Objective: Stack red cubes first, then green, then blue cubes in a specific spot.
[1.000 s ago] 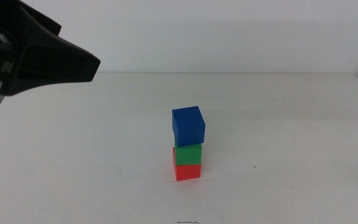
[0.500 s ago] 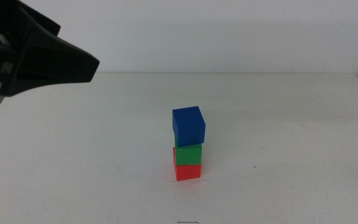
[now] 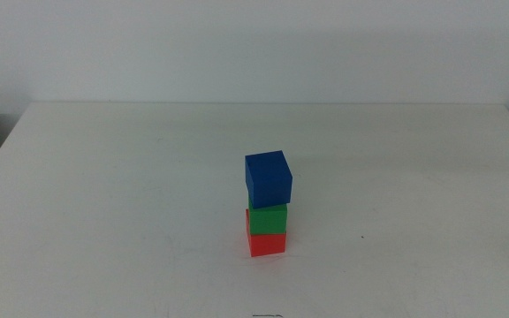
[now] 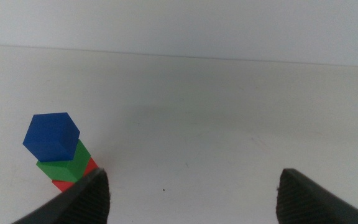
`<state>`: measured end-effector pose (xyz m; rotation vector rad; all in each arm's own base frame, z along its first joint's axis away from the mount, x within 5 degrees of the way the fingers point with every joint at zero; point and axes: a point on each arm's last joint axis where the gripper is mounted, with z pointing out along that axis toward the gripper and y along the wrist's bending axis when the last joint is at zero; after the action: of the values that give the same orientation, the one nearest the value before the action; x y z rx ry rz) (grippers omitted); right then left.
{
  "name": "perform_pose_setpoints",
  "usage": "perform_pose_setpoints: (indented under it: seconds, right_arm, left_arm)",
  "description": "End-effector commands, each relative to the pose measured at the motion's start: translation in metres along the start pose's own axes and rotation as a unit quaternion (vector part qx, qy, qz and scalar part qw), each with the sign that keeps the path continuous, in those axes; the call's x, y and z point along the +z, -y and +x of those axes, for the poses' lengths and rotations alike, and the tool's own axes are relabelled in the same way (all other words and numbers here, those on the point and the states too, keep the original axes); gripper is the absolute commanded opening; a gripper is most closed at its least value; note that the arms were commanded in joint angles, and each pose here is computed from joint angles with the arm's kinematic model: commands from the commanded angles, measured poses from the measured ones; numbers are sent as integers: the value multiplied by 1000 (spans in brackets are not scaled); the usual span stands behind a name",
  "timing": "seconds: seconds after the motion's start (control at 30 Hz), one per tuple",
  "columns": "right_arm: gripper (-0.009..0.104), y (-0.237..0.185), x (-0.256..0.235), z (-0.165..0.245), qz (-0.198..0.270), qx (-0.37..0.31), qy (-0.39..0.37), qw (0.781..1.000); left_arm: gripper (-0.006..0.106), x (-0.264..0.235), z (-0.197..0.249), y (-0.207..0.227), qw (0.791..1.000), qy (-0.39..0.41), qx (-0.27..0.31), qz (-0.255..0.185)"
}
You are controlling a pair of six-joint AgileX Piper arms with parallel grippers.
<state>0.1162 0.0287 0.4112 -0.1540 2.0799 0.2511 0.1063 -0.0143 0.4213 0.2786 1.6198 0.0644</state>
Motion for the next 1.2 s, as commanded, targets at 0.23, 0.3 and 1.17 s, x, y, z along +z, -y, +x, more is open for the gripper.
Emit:
perform_pose_setpoints:
  seconds: [0.23,0.3,1.17]
  right_arm:
    - [72,1,-6,-12,7,-10,48,999]
    - [72,1,-6,-12,7,-10,48,999]
    - [72,29,15,132,101,-55,170,979]
  left_arm:
    - [91,-6,15,1,997,58,-41,-22]
    - [91,-5,16,1,997,55,-41,-22]
    - [91,-35,139,22,993,-1,-109,-52]
